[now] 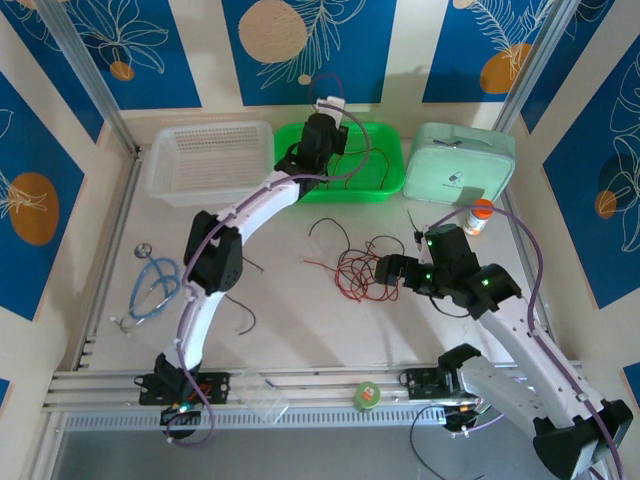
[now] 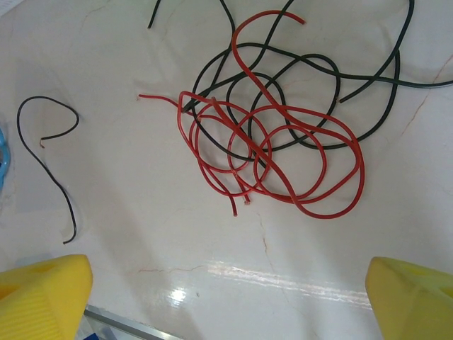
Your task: Untangle the cables
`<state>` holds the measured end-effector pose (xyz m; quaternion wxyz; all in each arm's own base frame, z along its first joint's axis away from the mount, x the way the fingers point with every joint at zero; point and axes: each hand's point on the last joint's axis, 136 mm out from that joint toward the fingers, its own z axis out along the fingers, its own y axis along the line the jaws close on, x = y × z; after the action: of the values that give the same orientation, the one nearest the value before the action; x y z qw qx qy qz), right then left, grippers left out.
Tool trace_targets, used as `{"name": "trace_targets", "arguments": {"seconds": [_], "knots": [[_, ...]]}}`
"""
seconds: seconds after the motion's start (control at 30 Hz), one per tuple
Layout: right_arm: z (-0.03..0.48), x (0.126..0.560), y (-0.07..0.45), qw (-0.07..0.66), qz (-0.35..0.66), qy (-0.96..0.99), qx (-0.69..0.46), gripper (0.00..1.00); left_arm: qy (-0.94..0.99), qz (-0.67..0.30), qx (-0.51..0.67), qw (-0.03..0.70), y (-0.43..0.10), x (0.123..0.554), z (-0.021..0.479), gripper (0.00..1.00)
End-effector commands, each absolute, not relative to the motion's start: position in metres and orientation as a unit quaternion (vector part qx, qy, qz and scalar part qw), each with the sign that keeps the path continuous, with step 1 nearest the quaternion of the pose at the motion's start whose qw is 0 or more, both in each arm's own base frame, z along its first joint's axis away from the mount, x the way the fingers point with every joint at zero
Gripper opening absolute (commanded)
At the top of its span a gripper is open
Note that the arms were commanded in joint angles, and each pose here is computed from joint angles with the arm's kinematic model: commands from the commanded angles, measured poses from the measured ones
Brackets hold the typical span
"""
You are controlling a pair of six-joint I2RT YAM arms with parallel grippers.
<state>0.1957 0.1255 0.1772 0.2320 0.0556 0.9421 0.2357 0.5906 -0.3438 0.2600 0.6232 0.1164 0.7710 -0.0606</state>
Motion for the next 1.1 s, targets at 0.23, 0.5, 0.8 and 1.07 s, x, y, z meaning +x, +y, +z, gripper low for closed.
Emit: {"name": "trace_targets", "arguments": {"seconds": [0.23,0.5,0.8,1.07], "knots": [[0.195,0.195,0.131,0.229,0.247,0.940,0.048,0.99,0.886,-0.137,0.117,0.426,-0.334,0.587,0.174,0.16],[0.201,0.196,0.131,0.229,0.239,0.942,0.048,0.99,0.898,-0.197,0.133,0.370,-0.332,0.569,0.180,0.74],[0.202,0.191,0.134,0.220,0.234,0.946,0.042,1.00,0.898,-0.200,0.136,0.368,-0.309,0.520,0.269,0.86],[0.208,0.189,0.151,0.211,0.228,0.950,0.005,0.97,0.936,-0.100,0.101,0.321,-0.234,0.440,0.303,1.00]]}}
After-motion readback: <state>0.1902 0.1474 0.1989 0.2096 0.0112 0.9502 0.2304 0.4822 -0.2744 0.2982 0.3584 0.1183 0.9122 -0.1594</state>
